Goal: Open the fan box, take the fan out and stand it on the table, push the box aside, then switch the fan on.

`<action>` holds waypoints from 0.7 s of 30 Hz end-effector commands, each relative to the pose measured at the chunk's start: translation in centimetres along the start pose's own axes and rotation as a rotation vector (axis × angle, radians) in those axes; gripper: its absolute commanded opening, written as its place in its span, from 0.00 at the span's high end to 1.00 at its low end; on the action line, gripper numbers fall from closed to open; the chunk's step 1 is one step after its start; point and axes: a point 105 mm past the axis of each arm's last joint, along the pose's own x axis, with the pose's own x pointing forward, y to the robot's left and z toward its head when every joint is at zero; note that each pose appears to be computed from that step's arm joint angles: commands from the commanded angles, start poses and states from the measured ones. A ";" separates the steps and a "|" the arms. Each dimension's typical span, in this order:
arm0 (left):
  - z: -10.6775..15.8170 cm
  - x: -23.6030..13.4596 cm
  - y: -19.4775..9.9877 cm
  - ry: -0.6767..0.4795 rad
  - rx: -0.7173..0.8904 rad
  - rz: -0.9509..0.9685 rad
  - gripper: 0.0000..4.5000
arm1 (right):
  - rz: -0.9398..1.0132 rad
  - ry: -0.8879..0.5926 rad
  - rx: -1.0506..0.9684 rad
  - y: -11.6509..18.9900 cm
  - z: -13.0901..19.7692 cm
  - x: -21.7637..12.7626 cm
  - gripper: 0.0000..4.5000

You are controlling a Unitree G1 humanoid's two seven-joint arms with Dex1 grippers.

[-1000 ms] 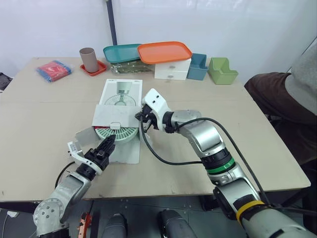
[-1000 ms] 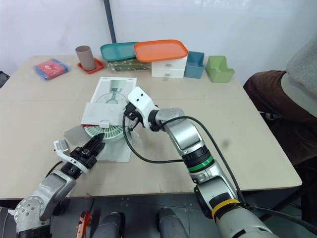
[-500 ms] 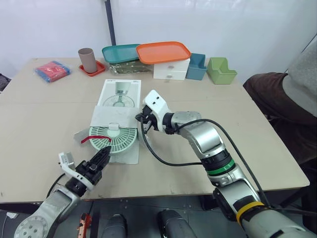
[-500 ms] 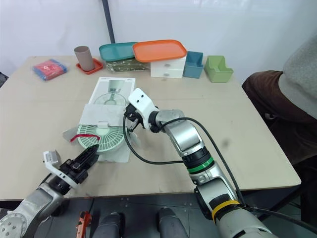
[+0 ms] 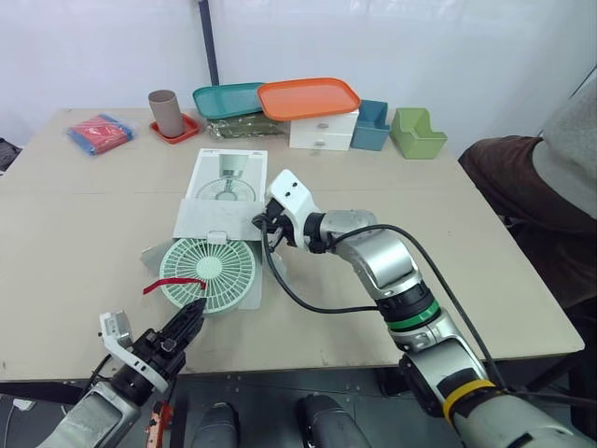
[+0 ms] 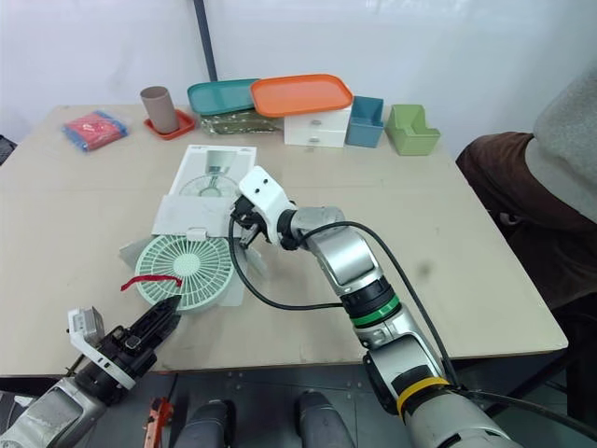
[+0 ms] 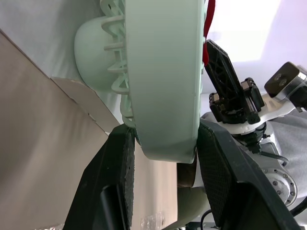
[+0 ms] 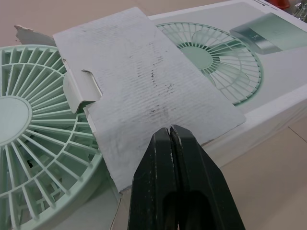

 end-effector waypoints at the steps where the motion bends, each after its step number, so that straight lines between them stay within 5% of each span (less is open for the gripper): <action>1: 0.9 -0.1 0.2 -0.028 0.018 0.005 0.34 | 0.009 -0.052 -0.026 0.4 1.4 -0.2 1.00; 4: 1.1 -0.3 0.2 -0.019 0.048 0.022 0.15 | 0.008 -0.052 -0.027 0.3 1.4 -0.1 1.00; 5: 1.3 -0.5 0.2 -0.019 0.066 0.022 0.02 | 0.008 -0.052 -0.027 0.3 1.4 -0.1 1.00; 11: 1.2 -3.1 -1.0 0.112 0.259 -0.006 0.01 | 0.032 -0.066 -0.028 0.8 1.7 0.4 1.00; 21: 5.7 -5.2 -1.9 0.067 0.316 -0.040 0.01 | 0.062 -0.082 -0.032 1.4 2.1 1.1 1.00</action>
